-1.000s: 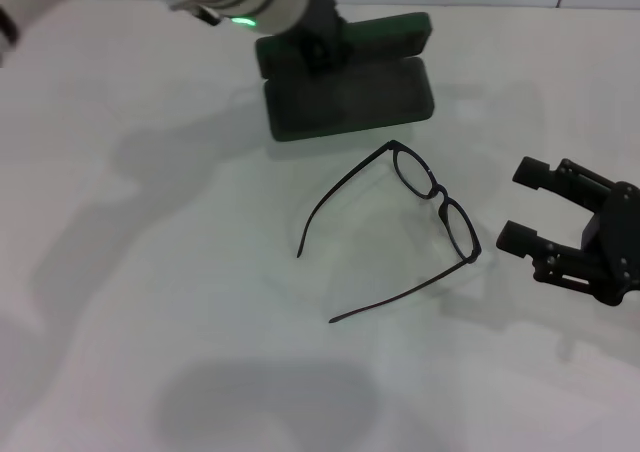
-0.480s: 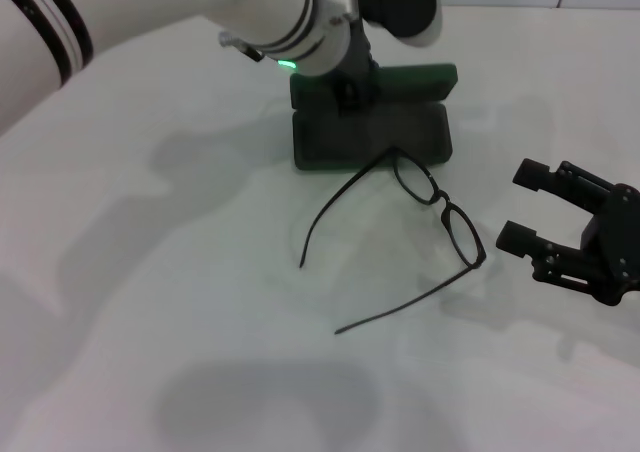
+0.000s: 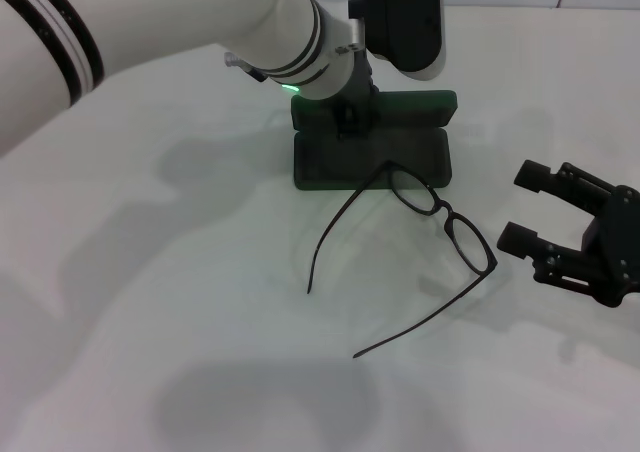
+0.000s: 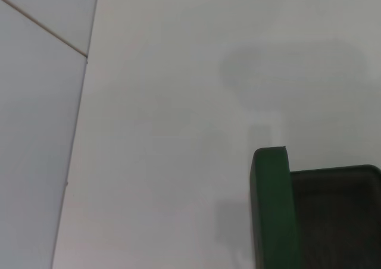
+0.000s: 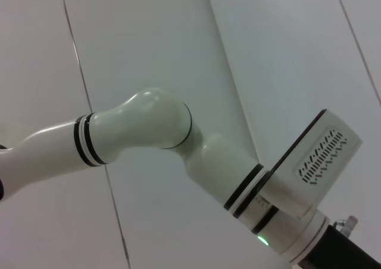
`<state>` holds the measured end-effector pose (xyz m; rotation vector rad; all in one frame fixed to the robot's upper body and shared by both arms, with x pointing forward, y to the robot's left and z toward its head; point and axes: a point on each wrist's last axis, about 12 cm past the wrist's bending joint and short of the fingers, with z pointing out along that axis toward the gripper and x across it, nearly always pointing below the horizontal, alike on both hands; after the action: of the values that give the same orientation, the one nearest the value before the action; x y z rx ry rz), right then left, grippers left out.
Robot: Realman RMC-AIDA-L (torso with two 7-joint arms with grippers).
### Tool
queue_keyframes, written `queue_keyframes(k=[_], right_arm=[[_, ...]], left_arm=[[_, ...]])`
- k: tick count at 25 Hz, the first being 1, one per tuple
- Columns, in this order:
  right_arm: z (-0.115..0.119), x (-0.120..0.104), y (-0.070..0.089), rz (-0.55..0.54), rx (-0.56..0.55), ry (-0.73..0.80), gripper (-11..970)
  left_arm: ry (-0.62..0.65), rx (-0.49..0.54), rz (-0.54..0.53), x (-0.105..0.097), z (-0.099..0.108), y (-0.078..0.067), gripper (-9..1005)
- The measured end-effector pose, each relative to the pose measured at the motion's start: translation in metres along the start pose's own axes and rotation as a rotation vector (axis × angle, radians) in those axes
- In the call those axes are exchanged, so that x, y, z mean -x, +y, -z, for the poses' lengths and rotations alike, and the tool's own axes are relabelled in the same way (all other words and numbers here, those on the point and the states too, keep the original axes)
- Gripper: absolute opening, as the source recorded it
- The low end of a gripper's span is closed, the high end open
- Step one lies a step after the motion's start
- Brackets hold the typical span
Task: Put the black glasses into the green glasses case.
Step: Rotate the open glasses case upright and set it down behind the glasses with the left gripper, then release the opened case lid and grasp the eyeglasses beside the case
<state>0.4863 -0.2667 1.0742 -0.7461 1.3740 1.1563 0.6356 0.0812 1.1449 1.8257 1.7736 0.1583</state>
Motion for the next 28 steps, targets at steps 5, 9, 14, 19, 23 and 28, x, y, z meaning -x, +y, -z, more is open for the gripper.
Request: queue_keyframes(k=[5,9,14,19,23,28], right_arm=[[0.001,-0.002,0.0,-0.009,-0.005,0.0,824],[0.001,-0.002,0.001,-0.011,-0.008,0.0,824],[0.002,-0.002,0.001,-0.014,-0.011,-0.002,823],[0.002,-0.002,0.0,-0.014,-0.012,-0.002,823],[0.001,0.0,-0.001,-0.012,-0.013,0.0,823],[0.005,0.0,-0.008,-0.004,-0.048,0.023,823]], left_arm=[[0.002,-0.004,0.0,0.0,0.0,-0.001,234],[-0.012,-0.009,0.005,0.003,0.001,-0.001,237],[-0.026,-0.021,0.009,0.007,0.005,0.001,308],[-0.042,-0.005,0.011,0.011,0.017,0.009,345],[-0.091,0.017,0.06,0.007,0.032,0.015,369],[-0.277,0.052,0.177,0.001,0.063,0.02,366]])
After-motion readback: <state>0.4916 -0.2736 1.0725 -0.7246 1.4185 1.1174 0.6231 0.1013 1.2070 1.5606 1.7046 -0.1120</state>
